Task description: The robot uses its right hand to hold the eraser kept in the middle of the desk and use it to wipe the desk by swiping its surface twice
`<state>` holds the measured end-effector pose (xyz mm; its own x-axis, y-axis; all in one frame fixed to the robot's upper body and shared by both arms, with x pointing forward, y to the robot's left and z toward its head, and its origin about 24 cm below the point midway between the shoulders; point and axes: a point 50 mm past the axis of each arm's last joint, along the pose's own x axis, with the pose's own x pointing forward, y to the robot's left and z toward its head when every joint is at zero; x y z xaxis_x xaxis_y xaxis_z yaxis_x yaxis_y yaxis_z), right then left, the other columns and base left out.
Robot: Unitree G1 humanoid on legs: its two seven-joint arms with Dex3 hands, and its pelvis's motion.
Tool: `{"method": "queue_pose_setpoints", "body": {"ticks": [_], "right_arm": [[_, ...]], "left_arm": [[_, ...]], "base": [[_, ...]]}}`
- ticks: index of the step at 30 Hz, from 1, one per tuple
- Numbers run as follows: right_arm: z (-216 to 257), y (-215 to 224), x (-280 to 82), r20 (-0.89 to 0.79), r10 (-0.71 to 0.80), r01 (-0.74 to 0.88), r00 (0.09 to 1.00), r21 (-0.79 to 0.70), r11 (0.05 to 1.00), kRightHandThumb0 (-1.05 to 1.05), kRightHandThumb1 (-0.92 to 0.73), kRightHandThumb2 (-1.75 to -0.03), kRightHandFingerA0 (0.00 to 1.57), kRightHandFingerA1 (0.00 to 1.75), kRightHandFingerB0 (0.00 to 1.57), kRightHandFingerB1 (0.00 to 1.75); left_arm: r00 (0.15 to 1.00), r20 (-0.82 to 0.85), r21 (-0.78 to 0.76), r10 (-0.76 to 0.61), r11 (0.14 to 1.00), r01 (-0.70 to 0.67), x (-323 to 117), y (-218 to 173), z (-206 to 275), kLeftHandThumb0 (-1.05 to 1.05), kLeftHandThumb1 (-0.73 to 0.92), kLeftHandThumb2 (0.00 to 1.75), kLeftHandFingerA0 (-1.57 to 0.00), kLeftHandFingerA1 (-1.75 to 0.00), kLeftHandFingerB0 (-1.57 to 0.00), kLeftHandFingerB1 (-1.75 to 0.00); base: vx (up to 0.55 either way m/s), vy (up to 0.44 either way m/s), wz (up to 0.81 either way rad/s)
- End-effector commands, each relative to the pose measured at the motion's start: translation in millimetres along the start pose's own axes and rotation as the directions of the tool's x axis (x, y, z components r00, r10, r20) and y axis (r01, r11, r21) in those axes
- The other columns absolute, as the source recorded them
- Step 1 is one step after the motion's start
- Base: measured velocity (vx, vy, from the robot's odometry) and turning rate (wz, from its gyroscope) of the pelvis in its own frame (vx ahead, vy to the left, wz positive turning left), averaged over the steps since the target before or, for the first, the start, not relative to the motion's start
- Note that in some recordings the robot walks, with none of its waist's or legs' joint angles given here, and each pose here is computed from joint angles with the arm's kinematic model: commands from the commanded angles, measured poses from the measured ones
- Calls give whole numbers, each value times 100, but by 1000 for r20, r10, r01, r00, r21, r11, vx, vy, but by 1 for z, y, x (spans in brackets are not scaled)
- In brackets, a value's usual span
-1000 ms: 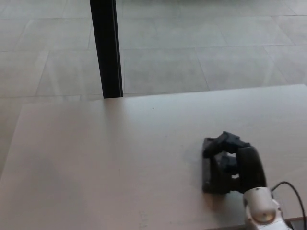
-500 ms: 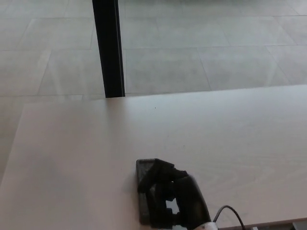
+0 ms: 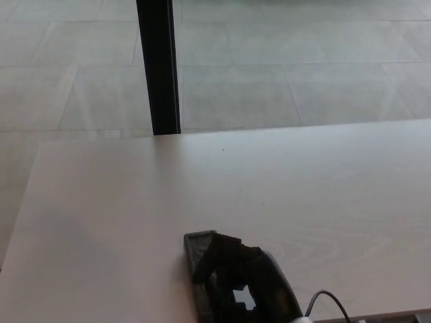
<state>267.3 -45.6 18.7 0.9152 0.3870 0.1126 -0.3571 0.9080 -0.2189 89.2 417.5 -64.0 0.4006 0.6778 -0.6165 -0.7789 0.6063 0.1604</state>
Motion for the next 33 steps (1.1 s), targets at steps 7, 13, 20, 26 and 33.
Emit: {"method": "queue_pose_setpoints", "body": {"ticks": [7, 13, 20, 26, 33], "right_arm": [[-25, -90, -6, -238, -184, 134, 954, -213, 968, -33, -50, -117, 123, 143, 108, 135], [-26, -118, -8, -218, -269, 195, 938, -310, 930, -25, -52, -117, 100, 175, 83, 167], [-31, -161, -23, -261, -402, 293, 878, -371, 881, -24, -55, -100, 93, 175, 75, 164], [-38, -209, -47, -309, -540, 443, 783, -332, 833, -26, -54, -99, 88, 175, 69, 162], [-38, -253, -81, -345, -640, 553, 686, -325, 767, -36, -46, -110, 124, 138, 103, 127]], "left_arm": [[999, 34, 17, 20, 1000, -21, -1, 11, 7, -55, 74, 62, -74, -65, -60, -53], [999, 21, 2, 30, 1000, -30, 0, 10, 6, -55, 73, 62, -75, -64, -63, -54], [999, 33, -1, 37, 999, -37, -1, 10, 7, -56, 73, 62, -75, -62, -63, -55], [999, 29, 0, 41, 999, -41, -1, 11, 5, -56, 74, 62, -76, -61, -62, -54], [998, 30, 1, 52, 999, -52, -2, 18, 7, -56, 74, 62, -75, -61, -58, -53]], "base": [[0, 0, 0], [0, 0, 0], [0, 0, 0], [0, 0, 0], [0, 0, 0]]}}
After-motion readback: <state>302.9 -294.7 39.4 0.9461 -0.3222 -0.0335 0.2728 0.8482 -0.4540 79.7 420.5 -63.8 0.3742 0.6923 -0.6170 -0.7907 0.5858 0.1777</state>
